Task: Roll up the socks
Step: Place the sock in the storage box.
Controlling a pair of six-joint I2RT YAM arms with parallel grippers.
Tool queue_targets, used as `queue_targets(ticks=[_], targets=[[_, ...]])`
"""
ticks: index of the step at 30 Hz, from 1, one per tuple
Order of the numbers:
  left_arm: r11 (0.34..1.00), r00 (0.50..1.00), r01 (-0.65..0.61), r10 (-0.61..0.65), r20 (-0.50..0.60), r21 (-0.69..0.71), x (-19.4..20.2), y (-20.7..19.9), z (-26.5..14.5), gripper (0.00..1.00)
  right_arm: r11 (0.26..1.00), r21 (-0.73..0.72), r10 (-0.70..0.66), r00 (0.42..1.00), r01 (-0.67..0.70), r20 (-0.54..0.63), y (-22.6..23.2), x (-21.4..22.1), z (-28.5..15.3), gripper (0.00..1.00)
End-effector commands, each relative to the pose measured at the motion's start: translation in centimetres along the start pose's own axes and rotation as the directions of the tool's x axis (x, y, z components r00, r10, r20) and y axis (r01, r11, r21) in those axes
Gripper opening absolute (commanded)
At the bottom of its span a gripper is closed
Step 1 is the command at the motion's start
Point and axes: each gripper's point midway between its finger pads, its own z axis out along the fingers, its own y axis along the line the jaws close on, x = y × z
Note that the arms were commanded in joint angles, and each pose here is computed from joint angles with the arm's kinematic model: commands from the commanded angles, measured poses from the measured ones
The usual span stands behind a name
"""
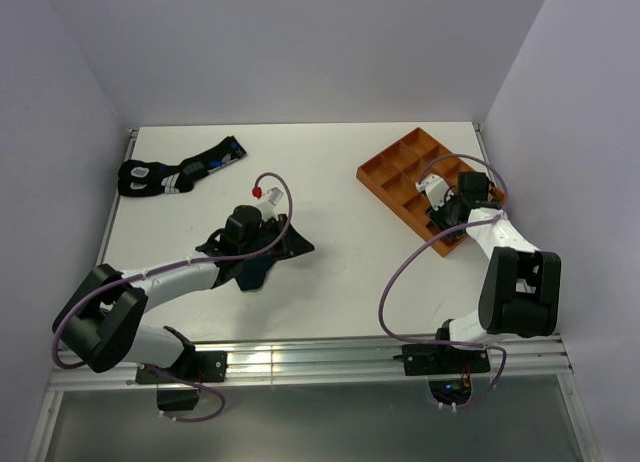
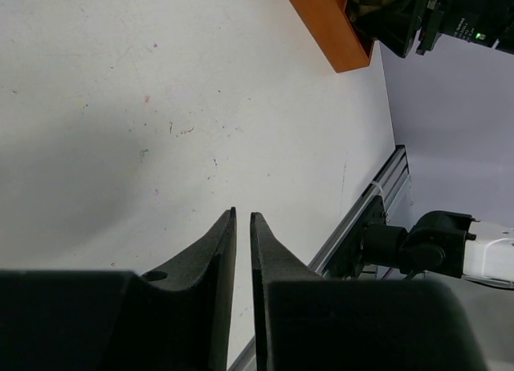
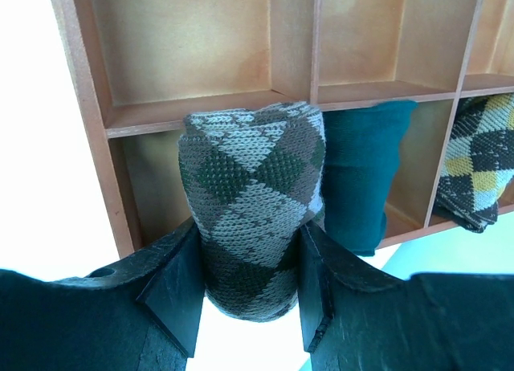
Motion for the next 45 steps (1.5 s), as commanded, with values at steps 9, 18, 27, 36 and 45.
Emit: queue_targets(ticks=[9, 18, 27, 36, 45], targets=[[0.996, 0.997, -0.068, 0.067, 0.028, 0.051, -1.8, -2.0, 0.1, 0.17, 0.888, -0.415, 0.057, 0.943, -0.198, -0.328, 10.6, 7.9, -1.0, 0.00], [0.997, 0.998, -0.064, 0.063, 0.024, 0.043, -1.8, -1.9, 0.1, 0.17, 0.873, -0.420, 0.092, 0.929, -0.248, -0.359, 10.1, 7.6, -0.3, 0.00], [0.997, 0.998, -0.065, 0.063, 0.026, 0.047, -2.1, -2.3, -0.1, 0.17, 0.852, -0.416, 0.130, 0.900, -0.316, -0.417, 9.8, 7.3, 0.0, 0.00], [0.997, 0.998, -0.068, 0.067, 0.022, 0.049, -2.1, -2.5, -0.2, 0.18, 0.865, -0.383, 0.160, 0.901, -0.325, -0.403, 8.9, 6.7, 0.0, 0.07], [0.996, 0.997, -0.069, 0.068, 0.022, 0.049, -2.1, -2.5, -0.2, 0.18, 0.892, -0.321, 0.200, 0.914, -0.318, -0.352, 7.1, 5.3, -1.3, 0.39]])
